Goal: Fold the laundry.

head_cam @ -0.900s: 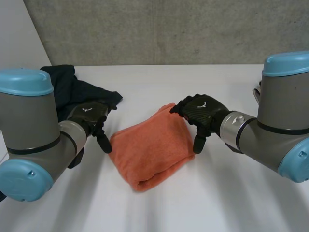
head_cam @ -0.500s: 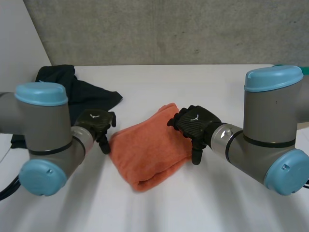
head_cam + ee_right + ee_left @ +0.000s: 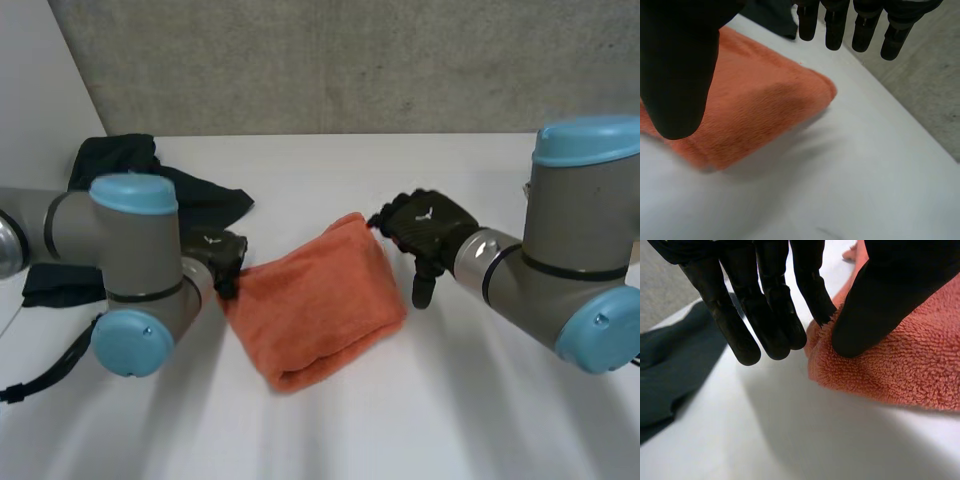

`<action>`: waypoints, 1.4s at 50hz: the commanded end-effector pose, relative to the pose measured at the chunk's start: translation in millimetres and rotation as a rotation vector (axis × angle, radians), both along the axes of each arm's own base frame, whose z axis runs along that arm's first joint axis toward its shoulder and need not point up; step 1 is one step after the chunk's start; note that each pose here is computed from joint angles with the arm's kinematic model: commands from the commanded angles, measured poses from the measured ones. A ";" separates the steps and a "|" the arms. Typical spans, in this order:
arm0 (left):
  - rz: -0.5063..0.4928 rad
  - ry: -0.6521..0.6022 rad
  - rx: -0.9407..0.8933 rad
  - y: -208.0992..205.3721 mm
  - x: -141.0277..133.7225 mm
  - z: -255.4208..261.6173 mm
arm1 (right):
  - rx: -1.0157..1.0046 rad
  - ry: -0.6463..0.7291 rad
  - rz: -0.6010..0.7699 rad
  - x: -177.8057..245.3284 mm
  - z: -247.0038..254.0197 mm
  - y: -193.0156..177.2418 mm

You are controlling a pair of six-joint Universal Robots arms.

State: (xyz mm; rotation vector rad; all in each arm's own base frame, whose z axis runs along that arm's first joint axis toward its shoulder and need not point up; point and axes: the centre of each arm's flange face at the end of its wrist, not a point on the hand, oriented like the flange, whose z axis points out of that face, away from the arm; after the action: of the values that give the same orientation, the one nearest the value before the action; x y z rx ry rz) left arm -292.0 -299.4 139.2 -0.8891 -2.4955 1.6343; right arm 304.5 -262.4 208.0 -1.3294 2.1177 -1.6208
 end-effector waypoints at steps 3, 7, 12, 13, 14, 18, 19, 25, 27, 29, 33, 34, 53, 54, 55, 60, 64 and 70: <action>0.015 0.078 -0.148 9.0 6.7 84.5 | -0.139 -0.077 0.031 18.4 24.2 -36.3; -0.053 0.106 -0.179 33.2 4.5 109.8 | -0.142 -0.086 0.113 35.8 17.0 -49.5; -0.123 0.117 -0.233 52.1 3.2 125.7 | -0.061 -0.075 0.208 56.4 -8.7 -52.8; -0.132 0.117 -0.245 53.1 2.6 126.9 | -0.052 -0.074 0.219 60.0 -13.4 -52.6; -0.139 0.114 -0.257 53.8 2.1 127.3 | -0.044 -0.074 0.228 63.2 -18.3 -53.3; -0.161 0.089 -0.315 53.3 0.5 128.9 | -0.036 -0.079 0.254 79.0 -44.3 -57.1; -0.165 0.078 -0.337 51.7 0.2 129.5 | -0.032 -0.081 0.262 84.6 -55.7 -56.9; -0.170 0.060 -0.451 33.0 -4.3 138.5 | -0.197 -0.131 0.210 97.0 -51.9 -77.5; -0.159 0.057 -0.549 15.2 -6.5 150.8 | -0.394 -0.204 0.084 94.5 -14.5 -102.3; -0.142 0.067 -0.673 0.9 -10.2 173.1 | -0.595 -0.308 -0.051 83.5 40.8 -119.7; -0.104 0.136 -0.884 -7.9 -15.2 222.8 | -0.839 -0.482 -0.076 69.1 122.4 -117.3; -0.099 0.157 -0.924 -6.4 -16.2 233.6 | -0.868 -0.510 -0.064 66.8 134.2 -113.8; -0.175 0.064 -0.546 53.4 -16.8 88.5 | -0.394 -0.244 -0.007 23.4 14.1 -66.7; -0.180 0.057 -0.529 54.8 -17.3 79.1 | -0.371 -0.220 -0.005 22.1 4.7 -62.7; -0.182 0.049 -0.510 55.8 -17.1 69.1 | -0.353 -0.193 -0.004 20.3 -4.2 -59.3; -0.182 0.005 -0.389 62.6 -13.2 20.8 | -0.289 -0.029 -0.002 9.0 -43.4 -44.7; -0.168 0.011 -0.374 58.1 -8.5 18.8 | -0.252 0.005 -0.028 2.3 -45.4 -41.7; -0.034 0.019 -0.392 31.4 30.7 49.0 | -0.215 -0.008 -0.058 -5.3 -38.9 -42.4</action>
State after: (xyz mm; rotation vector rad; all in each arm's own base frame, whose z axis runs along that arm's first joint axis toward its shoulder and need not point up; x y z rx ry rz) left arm -294.6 -243.7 160.2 -1.0659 -2.0925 2.0774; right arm 305.7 -301.5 160.3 -1.3849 2.0021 -1.9301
